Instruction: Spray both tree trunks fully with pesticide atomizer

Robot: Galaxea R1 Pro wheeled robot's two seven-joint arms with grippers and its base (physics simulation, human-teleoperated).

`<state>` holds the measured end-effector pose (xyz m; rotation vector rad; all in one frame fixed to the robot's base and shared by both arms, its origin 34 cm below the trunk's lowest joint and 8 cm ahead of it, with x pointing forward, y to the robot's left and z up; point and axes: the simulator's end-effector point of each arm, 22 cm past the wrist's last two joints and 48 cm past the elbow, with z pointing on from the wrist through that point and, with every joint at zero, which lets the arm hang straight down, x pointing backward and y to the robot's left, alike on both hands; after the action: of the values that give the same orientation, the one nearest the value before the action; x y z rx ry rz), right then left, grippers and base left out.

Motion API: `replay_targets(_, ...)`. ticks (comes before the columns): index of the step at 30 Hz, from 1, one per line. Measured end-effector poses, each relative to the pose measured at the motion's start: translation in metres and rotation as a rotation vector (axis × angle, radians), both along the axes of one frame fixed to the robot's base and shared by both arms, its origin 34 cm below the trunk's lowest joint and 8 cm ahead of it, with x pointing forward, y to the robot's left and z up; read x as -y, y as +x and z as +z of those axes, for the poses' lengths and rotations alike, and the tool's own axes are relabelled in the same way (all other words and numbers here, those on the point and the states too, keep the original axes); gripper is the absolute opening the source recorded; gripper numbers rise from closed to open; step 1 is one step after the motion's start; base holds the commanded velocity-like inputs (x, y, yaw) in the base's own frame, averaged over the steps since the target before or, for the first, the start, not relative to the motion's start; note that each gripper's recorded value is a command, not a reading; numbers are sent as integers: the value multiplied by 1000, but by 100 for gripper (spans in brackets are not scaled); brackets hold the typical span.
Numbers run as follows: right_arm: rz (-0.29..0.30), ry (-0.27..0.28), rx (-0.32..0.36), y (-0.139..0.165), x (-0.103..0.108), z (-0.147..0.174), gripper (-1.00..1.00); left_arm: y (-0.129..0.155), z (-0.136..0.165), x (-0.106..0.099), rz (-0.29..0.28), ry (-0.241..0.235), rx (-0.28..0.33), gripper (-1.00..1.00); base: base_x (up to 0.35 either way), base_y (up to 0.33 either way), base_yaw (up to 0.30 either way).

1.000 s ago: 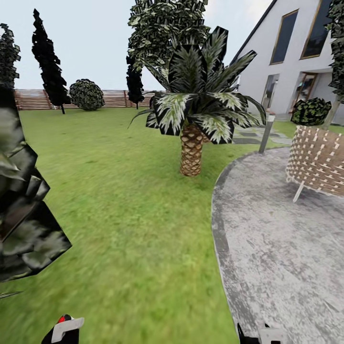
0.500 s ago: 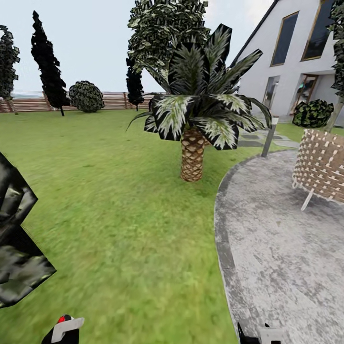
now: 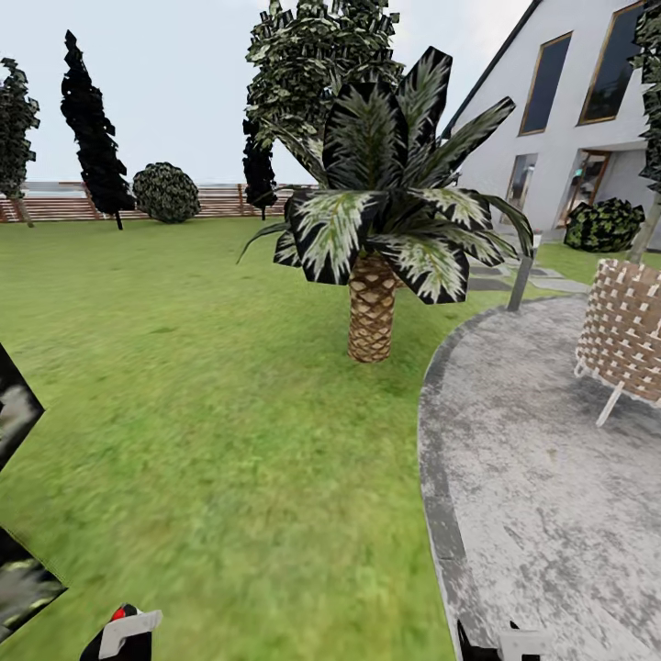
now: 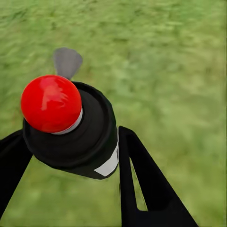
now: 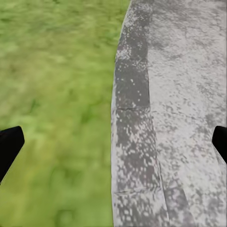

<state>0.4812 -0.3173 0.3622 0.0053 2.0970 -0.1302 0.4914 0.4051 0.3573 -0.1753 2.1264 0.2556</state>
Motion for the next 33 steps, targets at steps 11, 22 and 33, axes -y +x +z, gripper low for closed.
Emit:
replay_targets(11,-5,-2,2,0,3,1,100,0,0,-1,0,1,1,-100,338,0,0)
replay_targets(22,-6,-2,1,0,3,0,100,0,0,-1,0,1,1,-100,338,0,45)
replay_targets(33,-5,-1,1,0,3,0,100,0,1,-1,0,1,2,-100,338,0,263)
